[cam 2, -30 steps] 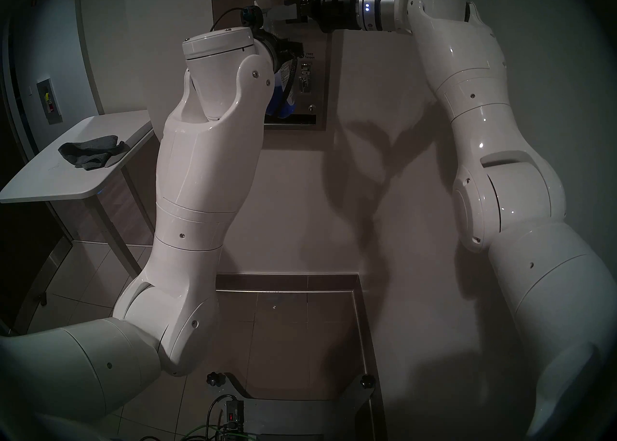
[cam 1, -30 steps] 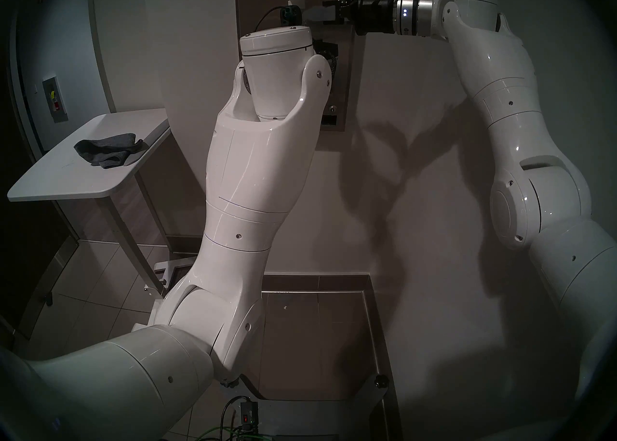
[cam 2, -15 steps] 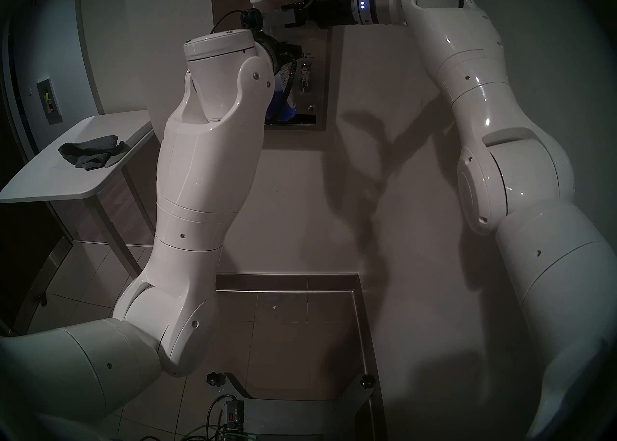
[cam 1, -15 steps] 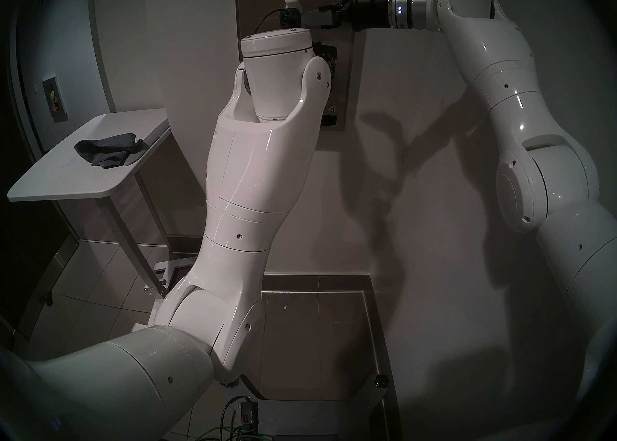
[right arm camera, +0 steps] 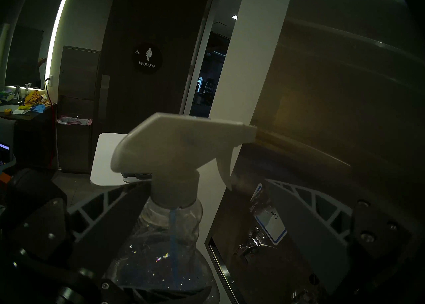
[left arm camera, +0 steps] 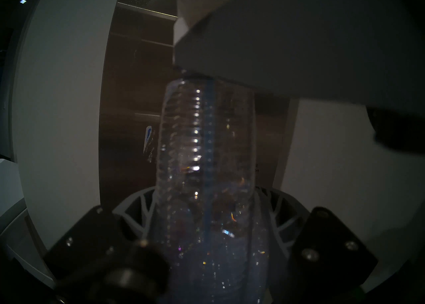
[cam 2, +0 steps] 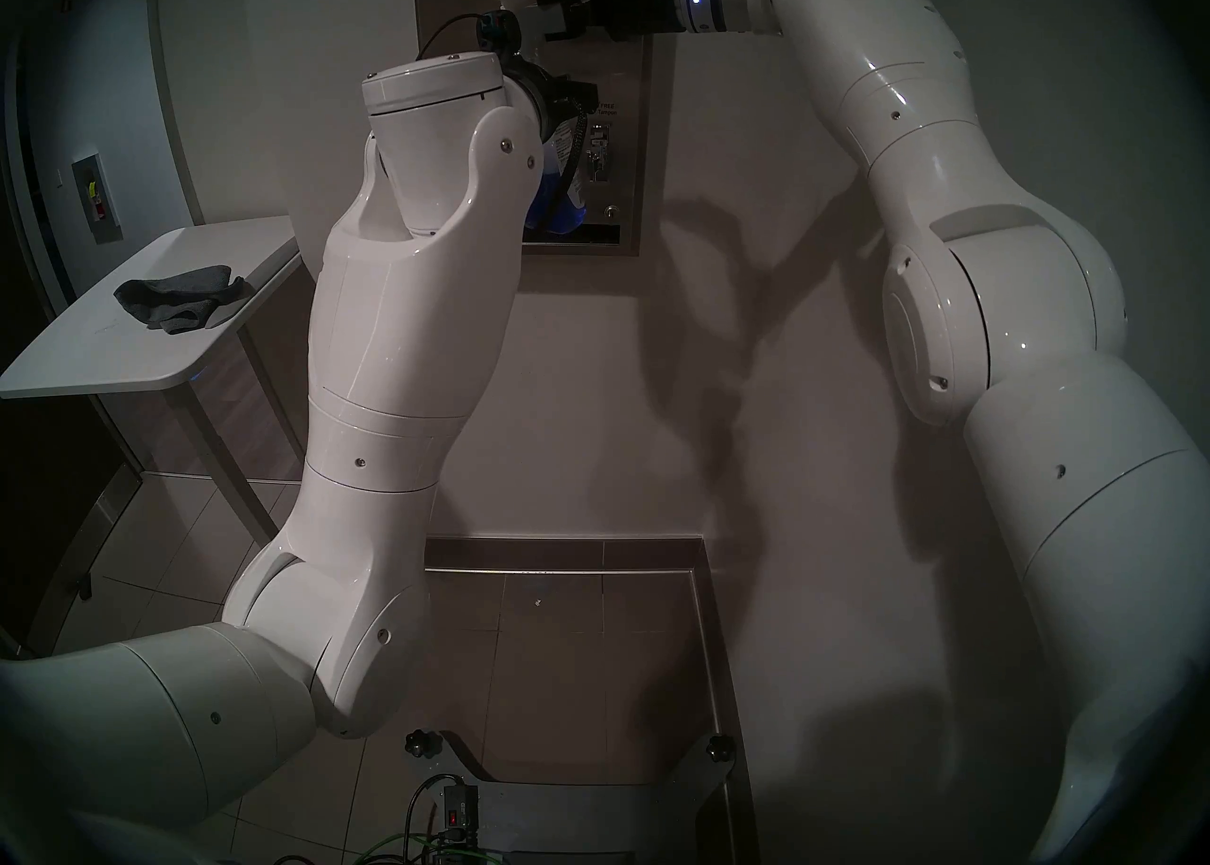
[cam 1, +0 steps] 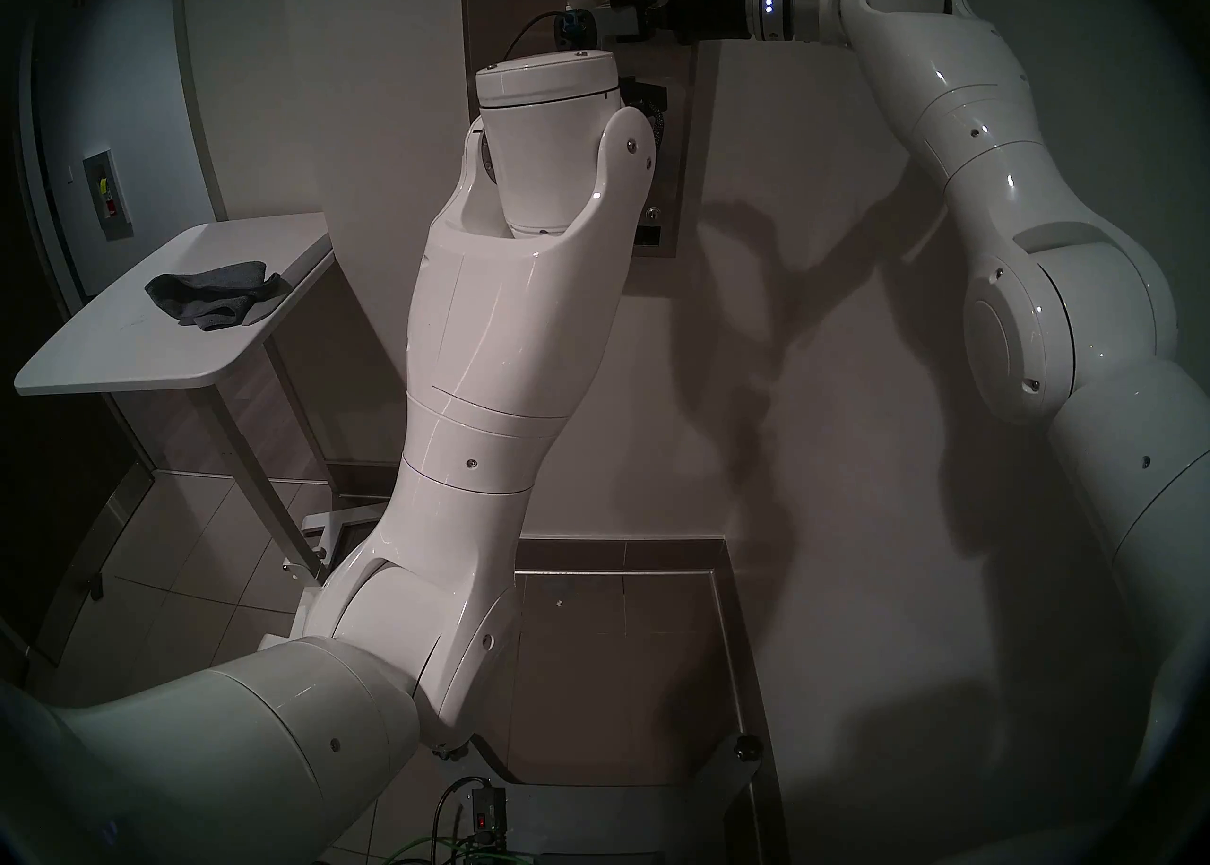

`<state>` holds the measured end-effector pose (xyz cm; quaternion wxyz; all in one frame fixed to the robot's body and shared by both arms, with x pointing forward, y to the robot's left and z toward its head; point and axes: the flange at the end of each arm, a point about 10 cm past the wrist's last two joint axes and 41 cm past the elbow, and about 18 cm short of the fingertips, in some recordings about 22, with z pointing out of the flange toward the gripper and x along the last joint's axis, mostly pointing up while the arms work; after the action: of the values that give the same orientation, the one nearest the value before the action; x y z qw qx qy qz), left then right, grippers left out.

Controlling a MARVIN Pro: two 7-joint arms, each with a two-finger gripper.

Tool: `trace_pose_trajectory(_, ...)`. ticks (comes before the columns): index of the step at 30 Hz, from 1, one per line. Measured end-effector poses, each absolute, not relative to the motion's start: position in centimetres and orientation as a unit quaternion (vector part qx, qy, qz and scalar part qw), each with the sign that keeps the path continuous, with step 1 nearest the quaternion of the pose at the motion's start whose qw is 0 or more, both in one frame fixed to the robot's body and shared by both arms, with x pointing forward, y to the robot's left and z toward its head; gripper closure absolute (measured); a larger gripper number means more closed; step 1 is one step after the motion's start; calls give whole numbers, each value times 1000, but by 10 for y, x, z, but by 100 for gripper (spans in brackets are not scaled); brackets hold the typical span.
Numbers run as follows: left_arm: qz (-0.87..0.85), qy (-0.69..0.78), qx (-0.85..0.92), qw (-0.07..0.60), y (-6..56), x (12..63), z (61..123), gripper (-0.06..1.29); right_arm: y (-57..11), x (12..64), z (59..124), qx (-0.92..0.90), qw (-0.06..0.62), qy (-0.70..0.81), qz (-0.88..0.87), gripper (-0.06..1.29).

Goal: Pick up the cleaner bottle and spray the cleaner onto the surface

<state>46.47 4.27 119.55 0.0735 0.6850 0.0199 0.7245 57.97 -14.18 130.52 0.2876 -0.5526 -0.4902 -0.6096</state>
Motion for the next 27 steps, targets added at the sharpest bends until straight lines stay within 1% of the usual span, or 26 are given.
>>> trace_pose_trajectory(27,730,20,680,74,44,463,1200,60,-100,596,1291,-550,368,-482,-574,-1)
